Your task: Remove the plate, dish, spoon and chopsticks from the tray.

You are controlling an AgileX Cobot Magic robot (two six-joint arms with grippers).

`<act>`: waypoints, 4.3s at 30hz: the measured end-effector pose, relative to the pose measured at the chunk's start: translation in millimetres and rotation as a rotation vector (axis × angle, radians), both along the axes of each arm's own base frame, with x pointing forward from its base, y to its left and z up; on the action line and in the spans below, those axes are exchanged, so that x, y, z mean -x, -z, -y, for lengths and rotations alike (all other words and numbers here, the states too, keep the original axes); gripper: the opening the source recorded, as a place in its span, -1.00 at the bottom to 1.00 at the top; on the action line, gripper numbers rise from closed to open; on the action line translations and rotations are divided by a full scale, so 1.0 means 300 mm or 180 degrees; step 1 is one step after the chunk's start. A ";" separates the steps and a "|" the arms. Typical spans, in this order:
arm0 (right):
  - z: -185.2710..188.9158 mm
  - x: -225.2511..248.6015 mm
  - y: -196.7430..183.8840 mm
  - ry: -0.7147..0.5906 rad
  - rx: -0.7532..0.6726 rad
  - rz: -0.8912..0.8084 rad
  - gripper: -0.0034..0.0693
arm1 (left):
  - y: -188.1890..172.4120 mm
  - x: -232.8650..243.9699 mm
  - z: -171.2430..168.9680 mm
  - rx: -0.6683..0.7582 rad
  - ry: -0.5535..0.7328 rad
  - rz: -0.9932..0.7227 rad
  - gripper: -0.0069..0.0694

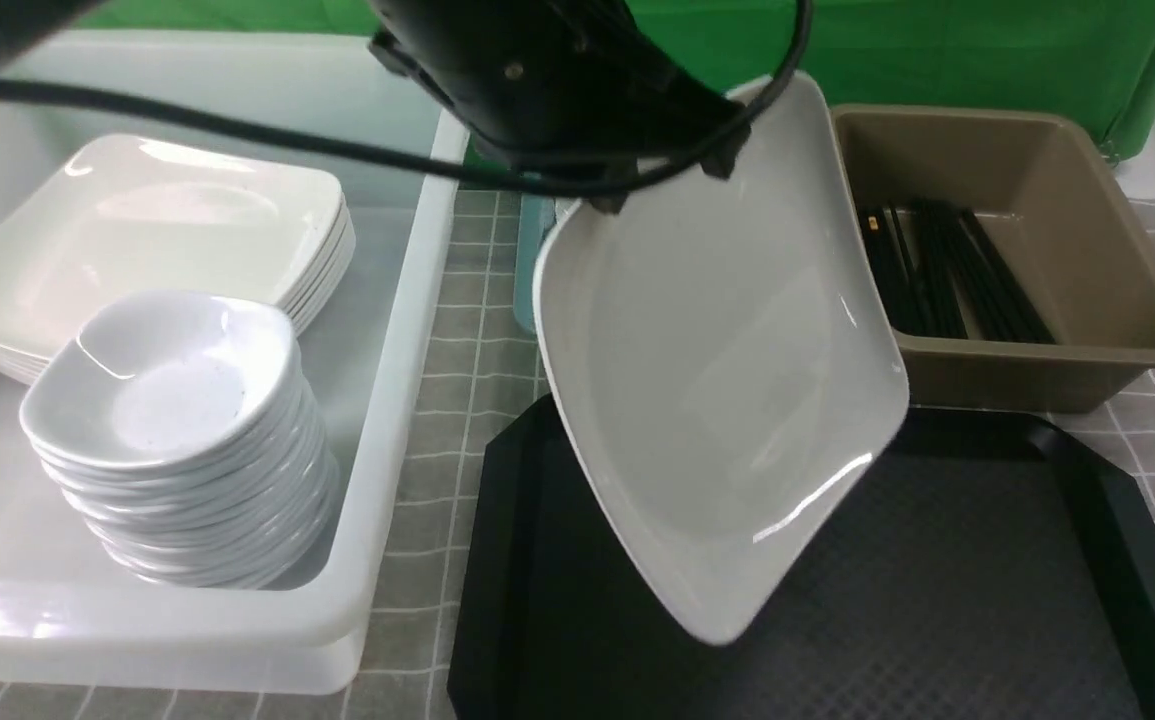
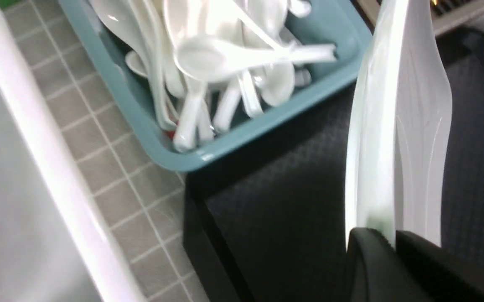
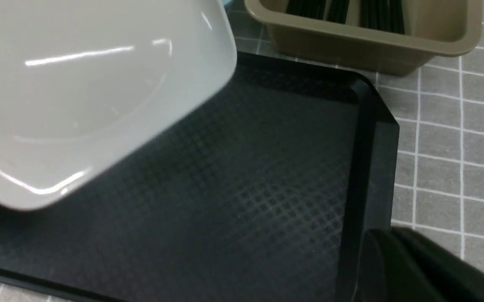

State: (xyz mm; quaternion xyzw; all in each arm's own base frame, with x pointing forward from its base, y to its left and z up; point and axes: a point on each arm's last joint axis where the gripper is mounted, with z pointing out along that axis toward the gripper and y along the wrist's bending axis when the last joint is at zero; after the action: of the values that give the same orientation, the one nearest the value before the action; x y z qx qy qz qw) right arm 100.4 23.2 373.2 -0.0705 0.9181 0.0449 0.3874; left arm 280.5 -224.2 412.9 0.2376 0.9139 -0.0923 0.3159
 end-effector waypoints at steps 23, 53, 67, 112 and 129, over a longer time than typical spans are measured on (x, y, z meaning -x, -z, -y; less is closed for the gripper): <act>-0.022 0.010 -0.074 -0.0106 -0.0349 0.0242 -0.80 | -0.233 -0.217 -0.781 0.0737 -0.1708 0.0536 -0.75; -0.053 0.036 -0.059 -0.0466 -0.0446 -0.0031 -0.80 | 0.216 -0.489 -1.303 0.0894 -0.1976 0.0007 -0.74; -0.059 0.043 -0.056 -0.0513 -0.0502 -0.0110 -0.80 | 0.320 -0.498 -1.364 0.0080 -0.1811 -0.0226 -0.75; -0.082 -0.048 -0.259 -0.0755 -0.0406 0.0968 -0.80 | -0.280 -0.186 -0.775 0.0694 -0.0474 0.0909 -0.81; 0.027 0.192 -0.266 -0.0457 -0.0451 0.3206 -0.80 | -0.373 0.673 -0.619 0.1160 -0.0388 0.1721 -0.82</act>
State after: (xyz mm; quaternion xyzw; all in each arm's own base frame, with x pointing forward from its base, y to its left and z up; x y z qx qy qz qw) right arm 43.0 15.2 453.1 -0.1198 0.6051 0.0939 0.7815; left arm 78.6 -38.6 524.8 0.1380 0.7779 -0.1689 0.5893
